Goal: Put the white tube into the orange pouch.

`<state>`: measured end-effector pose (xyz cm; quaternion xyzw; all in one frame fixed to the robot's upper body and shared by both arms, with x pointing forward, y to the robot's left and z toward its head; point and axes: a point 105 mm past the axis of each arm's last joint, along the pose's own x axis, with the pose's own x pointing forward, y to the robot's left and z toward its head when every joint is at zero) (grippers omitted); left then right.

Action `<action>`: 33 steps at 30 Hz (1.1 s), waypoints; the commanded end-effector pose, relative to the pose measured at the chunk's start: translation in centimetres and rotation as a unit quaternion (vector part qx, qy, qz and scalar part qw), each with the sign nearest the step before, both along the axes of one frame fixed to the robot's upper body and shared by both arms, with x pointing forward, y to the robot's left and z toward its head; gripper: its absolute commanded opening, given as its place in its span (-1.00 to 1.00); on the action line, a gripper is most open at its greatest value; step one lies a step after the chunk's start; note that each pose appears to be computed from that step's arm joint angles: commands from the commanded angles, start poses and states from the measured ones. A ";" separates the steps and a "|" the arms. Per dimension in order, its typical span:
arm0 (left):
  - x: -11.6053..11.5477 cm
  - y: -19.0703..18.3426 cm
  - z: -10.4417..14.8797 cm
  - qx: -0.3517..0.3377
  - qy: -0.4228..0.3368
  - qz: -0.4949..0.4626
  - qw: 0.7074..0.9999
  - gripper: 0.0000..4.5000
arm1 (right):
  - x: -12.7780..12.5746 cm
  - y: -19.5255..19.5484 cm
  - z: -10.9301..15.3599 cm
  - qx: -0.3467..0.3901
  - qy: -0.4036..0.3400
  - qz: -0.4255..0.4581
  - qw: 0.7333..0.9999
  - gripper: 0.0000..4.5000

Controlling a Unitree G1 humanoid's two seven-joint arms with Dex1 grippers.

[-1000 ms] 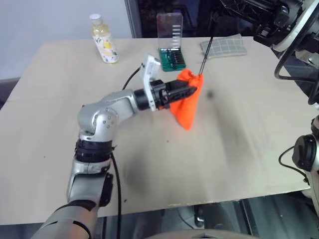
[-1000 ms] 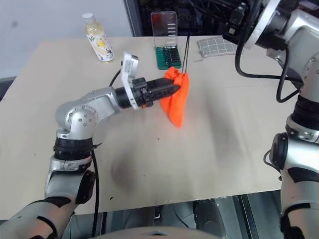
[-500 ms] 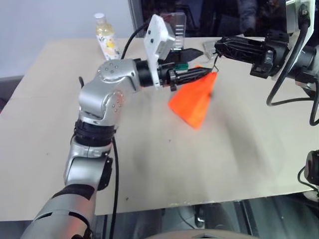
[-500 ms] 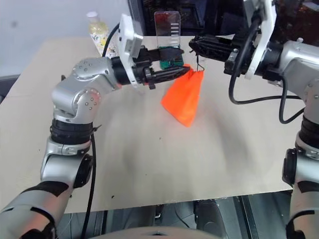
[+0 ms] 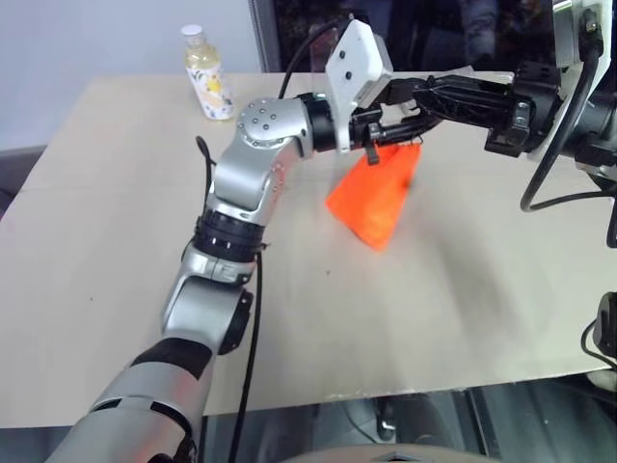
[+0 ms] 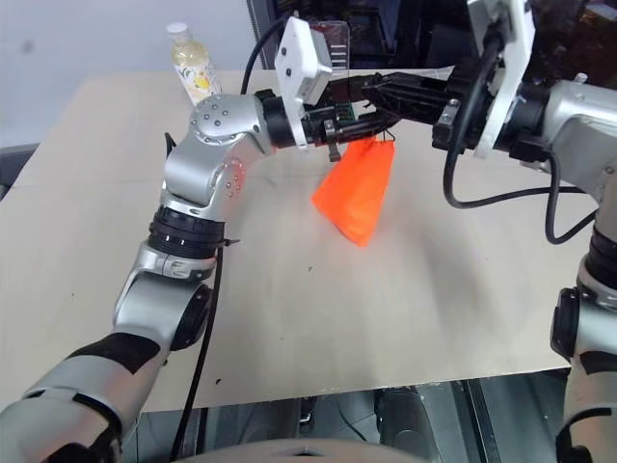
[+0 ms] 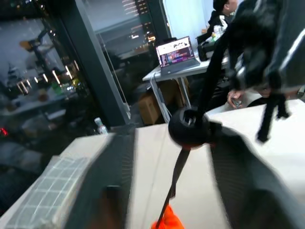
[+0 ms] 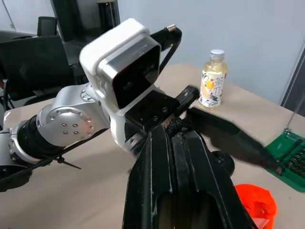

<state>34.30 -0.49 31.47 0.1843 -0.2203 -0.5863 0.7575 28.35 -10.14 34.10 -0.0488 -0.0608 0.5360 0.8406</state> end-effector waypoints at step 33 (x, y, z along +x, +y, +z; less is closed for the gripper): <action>-0.8 -0.7 2.4 -0.039 -0.060 -0.016 0.997 -0.05 | -0.2 -1.3 0.6 0.039 -0.010 -0.026 0.999 -1.00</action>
